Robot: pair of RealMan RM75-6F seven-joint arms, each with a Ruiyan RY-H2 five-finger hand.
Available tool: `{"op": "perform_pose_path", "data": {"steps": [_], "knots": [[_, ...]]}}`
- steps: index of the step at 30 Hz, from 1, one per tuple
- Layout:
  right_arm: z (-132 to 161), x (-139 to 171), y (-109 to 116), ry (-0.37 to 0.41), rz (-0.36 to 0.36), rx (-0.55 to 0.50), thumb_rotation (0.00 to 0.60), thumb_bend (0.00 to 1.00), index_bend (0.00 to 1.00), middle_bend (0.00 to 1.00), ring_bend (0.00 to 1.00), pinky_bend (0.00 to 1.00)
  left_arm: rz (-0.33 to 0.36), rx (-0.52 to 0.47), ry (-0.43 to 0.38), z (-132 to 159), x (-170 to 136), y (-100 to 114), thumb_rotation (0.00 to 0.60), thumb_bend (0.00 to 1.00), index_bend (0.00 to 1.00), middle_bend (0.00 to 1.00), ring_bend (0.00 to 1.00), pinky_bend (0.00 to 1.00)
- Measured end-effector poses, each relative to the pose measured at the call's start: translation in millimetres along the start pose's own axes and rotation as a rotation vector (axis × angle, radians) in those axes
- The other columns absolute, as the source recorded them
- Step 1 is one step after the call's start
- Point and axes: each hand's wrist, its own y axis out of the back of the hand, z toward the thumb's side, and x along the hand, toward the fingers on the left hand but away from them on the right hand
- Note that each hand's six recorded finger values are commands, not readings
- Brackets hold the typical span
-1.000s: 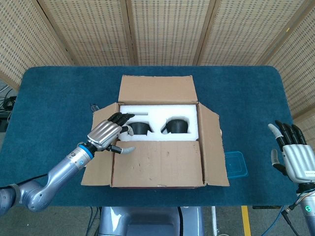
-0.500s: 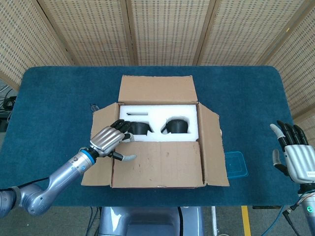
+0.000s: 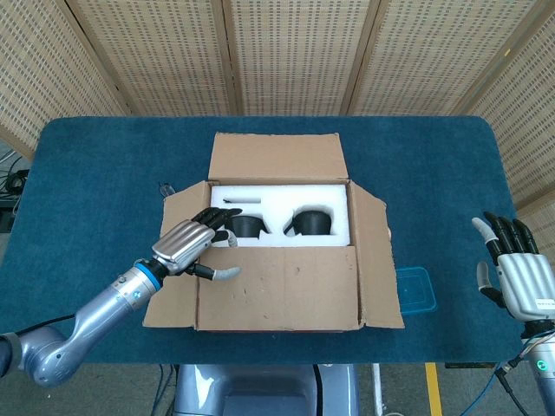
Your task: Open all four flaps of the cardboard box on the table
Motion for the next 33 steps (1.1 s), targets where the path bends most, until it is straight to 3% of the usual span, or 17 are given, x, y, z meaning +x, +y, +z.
{"op": "perform_pose_path", "data": {"steps": [7, 13, 24, 33], "knots": [[2, -4, -2, 0.000, 0.004, 0.003, 0.600, 0.67, 0.07, 0.04, 0.00, 0.00, 0.001, -0.175, -0.065, 14, -18, 20, 0.135, 0.20, 0.41, 0.00, 0.00, 0.00], [3, -5, -2, -0.001, 0.002, 0.007, 0.600, 0.67, 0.07, 0.04, 0.00, 0.00, -0.024, -0.267, -0.140, 29, -33, 30, 0.134, 0.20, 0.41, 0.00, 0.00, 0.00], [6, -6, 2, 0.003, -0.006, 0.015, 0.600, 0.67, 0.07, 0.04, 0.00, 0.00, -0.111, -0.296, -0.243, 50, -55, 32, 0.129, 0.19, 0.41, 0.00, 0.00, 0.00], [9, -5, 2, 0.010, -0.005, 0.015, 0.600, 0.67, 0.07, 0.04, 0.00, 0.00, -0.207, -0.278, -0.318, 63, -76, 19, 0.126, 0.18, 0.41, 0.00, 0.00, 0.00]]}}
